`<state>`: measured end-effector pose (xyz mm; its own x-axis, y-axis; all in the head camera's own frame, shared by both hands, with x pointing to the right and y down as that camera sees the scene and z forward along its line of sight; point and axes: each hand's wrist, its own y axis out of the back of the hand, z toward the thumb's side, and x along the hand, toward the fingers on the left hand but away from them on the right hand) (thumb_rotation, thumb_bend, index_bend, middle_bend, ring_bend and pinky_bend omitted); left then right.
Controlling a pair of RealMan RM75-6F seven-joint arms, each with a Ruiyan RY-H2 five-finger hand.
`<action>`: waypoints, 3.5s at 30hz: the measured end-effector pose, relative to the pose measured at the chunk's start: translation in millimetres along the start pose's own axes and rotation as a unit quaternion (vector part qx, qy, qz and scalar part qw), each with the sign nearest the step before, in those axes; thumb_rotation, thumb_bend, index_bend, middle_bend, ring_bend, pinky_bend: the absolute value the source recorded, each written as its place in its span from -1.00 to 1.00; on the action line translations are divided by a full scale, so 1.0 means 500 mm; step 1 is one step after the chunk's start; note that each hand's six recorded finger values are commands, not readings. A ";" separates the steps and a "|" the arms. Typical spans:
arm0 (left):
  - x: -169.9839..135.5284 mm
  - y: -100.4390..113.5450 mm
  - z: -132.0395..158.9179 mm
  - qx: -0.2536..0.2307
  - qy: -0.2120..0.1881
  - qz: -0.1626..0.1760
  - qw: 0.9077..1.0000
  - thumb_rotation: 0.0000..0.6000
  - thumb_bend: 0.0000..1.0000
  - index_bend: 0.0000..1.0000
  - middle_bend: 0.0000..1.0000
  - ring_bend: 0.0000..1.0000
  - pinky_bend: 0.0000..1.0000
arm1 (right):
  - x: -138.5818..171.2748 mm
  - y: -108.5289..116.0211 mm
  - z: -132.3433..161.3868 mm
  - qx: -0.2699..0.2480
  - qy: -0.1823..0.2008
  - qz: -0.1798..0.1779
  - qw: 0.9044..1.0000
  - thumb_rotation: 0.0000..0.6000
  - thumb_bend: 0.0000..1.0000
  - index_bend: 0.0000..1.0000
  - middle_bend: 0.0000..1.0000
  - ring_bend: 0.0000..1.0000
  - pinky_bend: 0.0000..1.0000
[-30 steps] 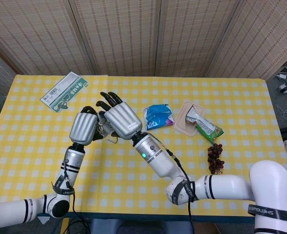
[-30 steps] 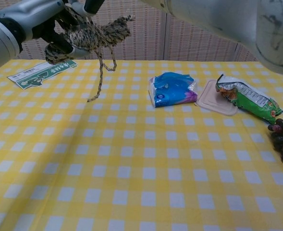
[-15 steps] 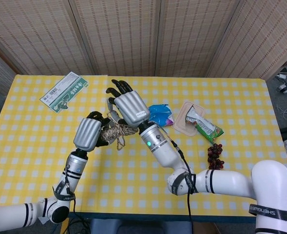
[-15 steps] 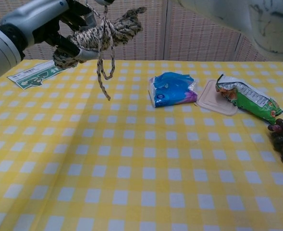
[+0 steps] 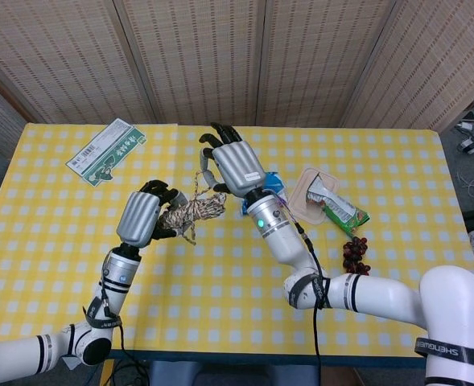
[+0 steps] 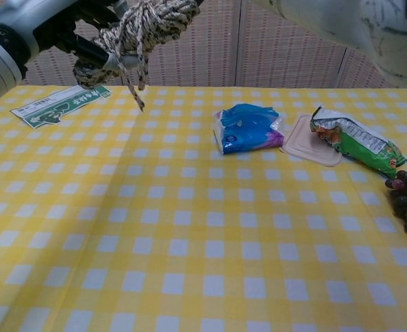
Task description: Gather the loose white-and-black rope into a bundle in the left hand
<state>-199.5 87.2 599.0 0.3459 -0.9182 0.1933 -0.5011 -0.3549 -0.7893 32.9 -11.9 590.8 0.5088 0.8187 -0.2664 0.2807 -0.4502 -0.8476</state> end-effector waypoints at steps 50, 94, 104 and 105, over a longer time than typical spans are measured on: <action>0.054 0.143 -0.061 -0.032 0.067 0.088 0.993 1.00 -0.50 0.36 0.43 -0.02 -0.52 | 0.070 -0.163 -0.049 0.021 0.004 0.095 0.995 1.00 0.00 0.20 -0.53 -0.91 -0.85; 0.040 0.147 -0.121 0.035 0.082 0.082 0.993 1.00 -0.50 0.37 0.43 -0.02 -0.52 | 0.249 -0.001 -0.209 0.129 -0.069 0.051 0.988 1.00 -0.26 -0.99 -0.65 -0.85 -0.75; 0.035 0.157 -0.142 0.043 0.093 0.085 0.991 1.00 -0.50 0.37 0.43 -0.02 -0.52 | 0.484 0.045 -0.340 0.155 -0.176 0.023 0.972 1.00 -0.23 -0.94 -0.62 -0.85 -0.73; 0.035 0.157 -0.143 0.044 0.093 0.085 0.991 1.00 -0.50 0.37 0.43 -0.02 -0.52 | 0.507 0.046 -0.349 0.155 -0.183 0.025 0.970 1.00 -0.23 -0.94 -0.62 -0.85 -0.73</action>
<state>-289.4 30.7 582.2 0.1067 -0.9828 0.1506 -0.4656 -0.1832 -0.8658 310.3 122.9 583.6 0.1755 0.8962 -0.4075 -0.0247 -0.4098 -0.9119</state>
